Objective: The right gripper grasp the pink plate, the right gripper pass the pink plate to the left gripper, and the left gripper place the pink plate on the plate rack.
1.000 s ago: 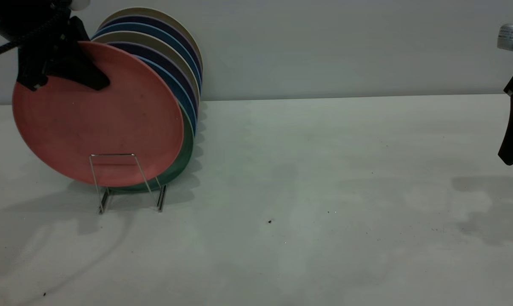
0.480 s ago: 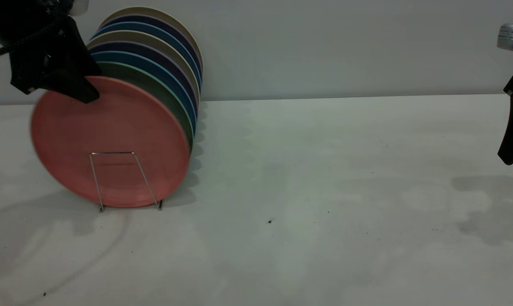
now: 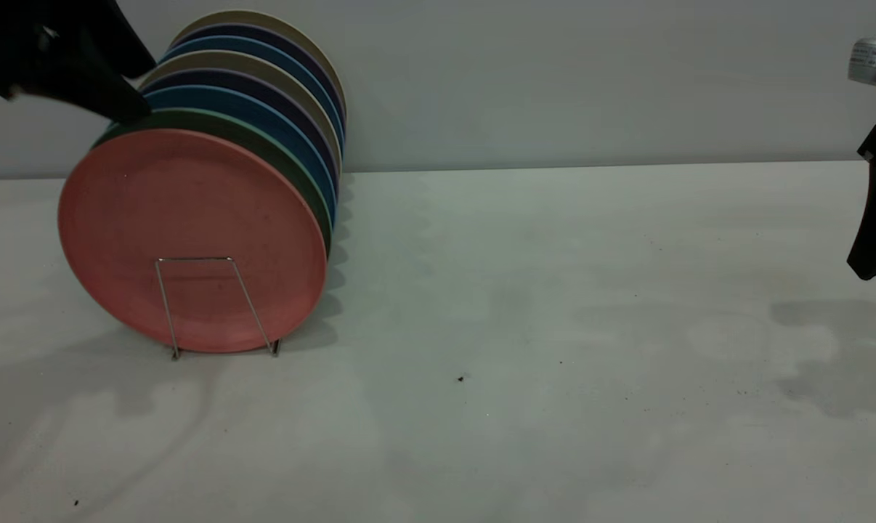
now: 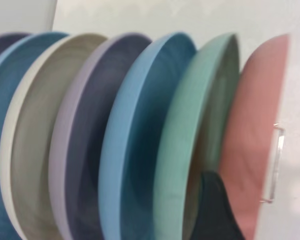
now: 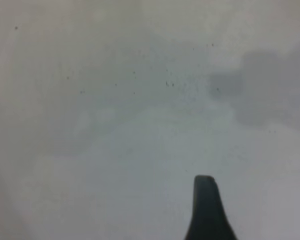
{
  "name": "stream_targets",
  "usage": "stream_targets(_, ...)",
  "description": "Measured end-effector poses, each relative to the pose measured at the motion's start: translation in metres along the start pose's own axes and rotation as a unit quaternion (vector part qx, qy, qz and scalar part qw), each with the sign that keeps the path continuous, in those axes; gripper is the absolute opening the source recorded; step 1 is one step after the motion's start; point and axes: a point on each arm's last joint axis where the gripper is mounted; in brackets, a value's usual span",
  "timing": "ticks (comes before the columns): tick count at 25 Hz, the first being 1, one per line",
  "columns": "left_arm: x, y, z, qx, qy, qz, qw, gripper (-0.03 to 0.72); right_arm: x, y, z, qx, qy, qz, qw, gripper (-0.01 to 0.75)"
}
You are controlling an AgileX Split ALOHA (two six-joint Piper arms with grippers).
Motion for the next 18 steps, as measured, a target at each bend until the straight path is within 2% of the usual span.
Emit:
stream_targets(3, 0.018, -0.005, -0.008, 0.048, -0.008, -0.001, 0.999, 0.513, 0.0, 0.001, 0.0, 0.0, 0.003, -0.003, 1.0, 0.531)
stream_targets(6, 0.033, -0.008, -0.015, 0.192, -0.022, -0.012, 0.981, 0.513, -0.004, 0.017, 0.0, 0.026, 0.02, -0.015, 0.999, 0.531)
stream_targets(8, 0.04, -0.008, -0.018, 0.323, -0.028, -0.02, 0.946, 0.513, -0.01, 0.037, -0.002, 0.059, 0.029, -0.021, 0.998, 0.531)
stream_targets(12, 0.054, -0.011, -0.009, 0.522, 0.007, -0.042, 0.852, 0.513, -0.02, 0.07, -0.001, 0.124, 0.06, -0.005, 0.99, 0.531)
stream_targets(15, 0.068, -0.015, 0.002, 0.576, 0.057, -0.075, 0.812, 0.513, -0.018, 0.072, 0.002, 0.133, 0.098, 0.045, 0.985, 0.531)
stream_targets(18, 0.088, -0.022, 0.006, 0.585, 0.088, -0.109, 0.798, 0.513, -0.006, 0.065, 0.001, 0.108, 0.138, 0.101, 0.979, 0.531)
Point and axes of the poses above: a point on each arm's last joint axis where the gripper is mounted, x pointing back along that axis away from the gripper, y along the wrist's bending axis when the last joint is at zero, z = x × y, and after that the axes turned 7 degrees about x, right-handed
